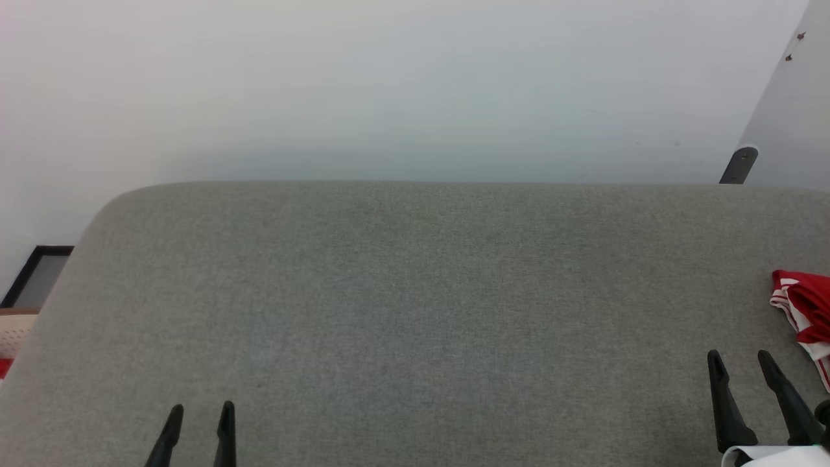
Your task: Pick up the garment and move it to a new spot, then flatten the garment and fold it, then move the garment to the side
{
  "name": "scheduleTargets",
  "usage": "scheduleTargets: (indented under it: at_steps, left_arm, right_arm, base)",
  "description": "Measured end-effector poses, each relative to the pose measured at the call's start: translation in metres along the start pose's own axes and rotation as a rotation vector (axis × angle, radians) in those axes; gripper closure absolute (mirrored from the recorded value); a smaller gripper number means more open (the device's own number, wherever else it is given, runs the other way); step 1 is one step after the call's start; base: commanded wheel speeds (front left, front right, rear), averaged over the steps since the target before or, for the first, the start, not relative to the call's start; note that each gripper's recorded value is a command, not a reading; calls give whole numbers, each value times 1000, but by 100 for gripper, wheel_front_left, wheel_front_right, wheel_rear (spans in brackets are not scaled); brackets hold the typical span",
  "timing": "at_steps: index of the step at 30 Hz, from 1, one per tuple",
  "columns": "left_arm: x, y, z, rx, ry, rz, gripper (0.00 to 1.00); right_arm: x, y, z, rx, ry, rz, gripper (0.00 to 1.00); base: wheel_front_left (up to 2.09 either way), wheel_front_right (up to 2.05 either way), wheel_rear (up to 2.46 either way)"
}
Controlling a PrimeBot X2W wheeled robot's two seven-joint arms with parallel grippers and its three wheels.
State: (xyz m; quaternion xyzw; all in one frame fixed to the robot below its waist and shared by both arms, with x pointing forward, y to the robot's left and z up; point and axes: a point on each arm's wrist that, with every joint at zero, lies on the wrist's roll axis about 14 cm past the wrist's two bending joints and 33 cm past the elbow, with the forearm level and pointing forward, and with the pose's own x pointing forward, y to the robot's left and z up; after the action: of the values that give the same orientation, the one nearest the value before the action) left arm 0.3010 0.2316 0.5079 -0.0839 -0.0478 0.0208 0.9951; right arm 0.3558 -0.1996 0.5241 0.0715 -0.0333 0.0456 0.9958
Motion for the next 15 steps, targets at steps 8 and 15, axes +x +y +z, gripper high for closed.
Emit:
scheduleTargets:
  at_steps: [8,15]
  left_arm:
    - [-1,0,-3,2,11,4,100]
    - [-6,0,-23,-62,71,31,100]
  right_arm:
    - [-3,0,-5,10,14,-7,100]
    - [-12,-2,-31,74,93,-39,100]
  base:
    - [0,0,0]
    - [0,0,0]
